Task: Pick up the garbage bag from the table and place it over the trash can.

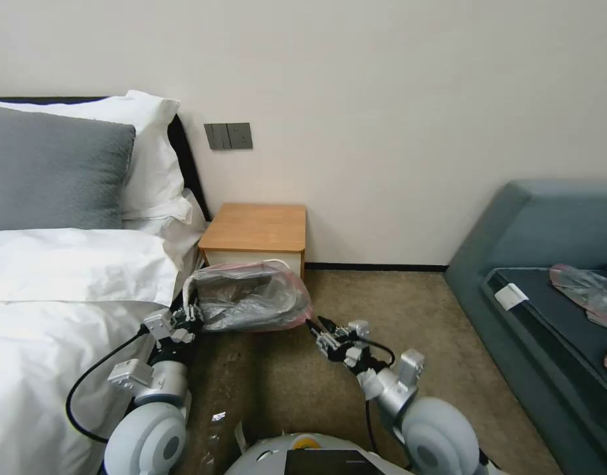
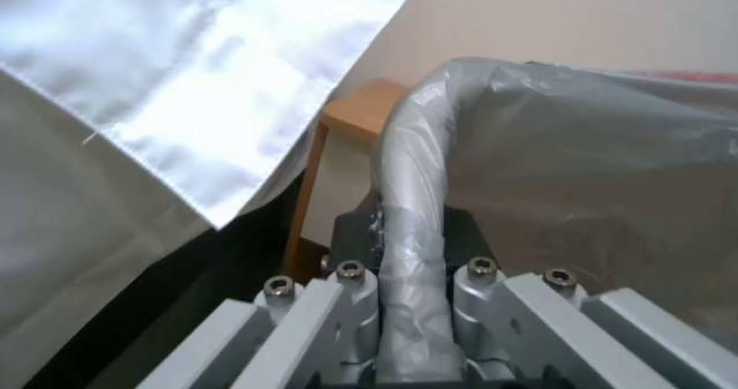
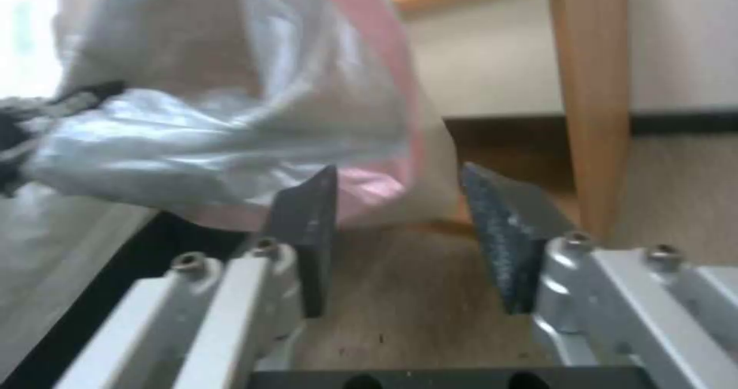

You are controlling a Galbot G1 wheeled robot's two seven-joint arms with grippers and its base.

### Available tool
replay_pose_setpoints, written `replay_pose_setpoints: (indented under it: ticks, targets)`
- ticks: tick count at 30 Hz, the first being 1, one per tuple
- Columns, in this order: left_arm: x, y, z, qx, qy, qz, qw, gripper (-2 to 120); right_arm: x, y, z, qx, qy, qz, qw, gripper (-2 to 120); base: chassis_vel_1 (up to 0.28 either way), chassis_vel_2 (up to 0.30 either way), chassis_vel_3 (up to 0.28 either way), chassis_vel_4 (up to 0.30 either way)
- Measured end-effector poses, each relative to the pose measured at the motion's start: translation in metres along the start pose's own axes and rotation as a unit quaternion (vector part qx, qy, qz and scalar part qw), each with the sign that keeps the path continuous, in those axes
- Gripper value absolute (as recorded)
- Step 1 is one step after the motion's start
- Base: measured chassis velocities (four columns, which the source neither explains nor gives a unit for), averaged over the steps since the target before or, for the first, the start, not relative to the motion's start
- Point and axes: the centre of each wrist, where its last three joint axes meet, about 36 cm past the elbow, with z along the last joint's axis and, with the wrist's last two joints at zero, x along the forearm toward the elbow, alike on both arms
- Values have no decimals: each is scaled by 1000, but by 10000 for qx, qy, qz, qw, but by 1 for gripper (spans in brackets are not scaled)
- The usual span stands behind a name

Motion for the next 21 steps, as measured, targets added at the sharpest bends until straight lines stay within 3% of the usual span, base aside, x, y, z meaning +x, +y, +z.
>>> replay_pose_setpoints:
  ticks: [6, 10, 14, 21]
  targets:
    - [2, -2, 3, 38, 105, -16, 9999, 5, -2, 3, -1, 392, -631, -119, 9972, 68, 0, 0, 0, 0]
    - [5, -3, 2, 49, 190, 25, 9998, 5, -18, -5, -10, 956, -1328, -23, 9865, 87, 0, 0, 0, 0]
    - [5, -3, -1, 32, 244, 53, 9997, 5, -27, -7, -3, 1157, -1525, 33, 9815, 98, 0, 0, 0, 0]
    - [8, -5, -7, 56, 308, 84, 9995, 5, -45, -7, 14, 1151, -1598, -84, 9804, 100, 0, 0, 0, 0]
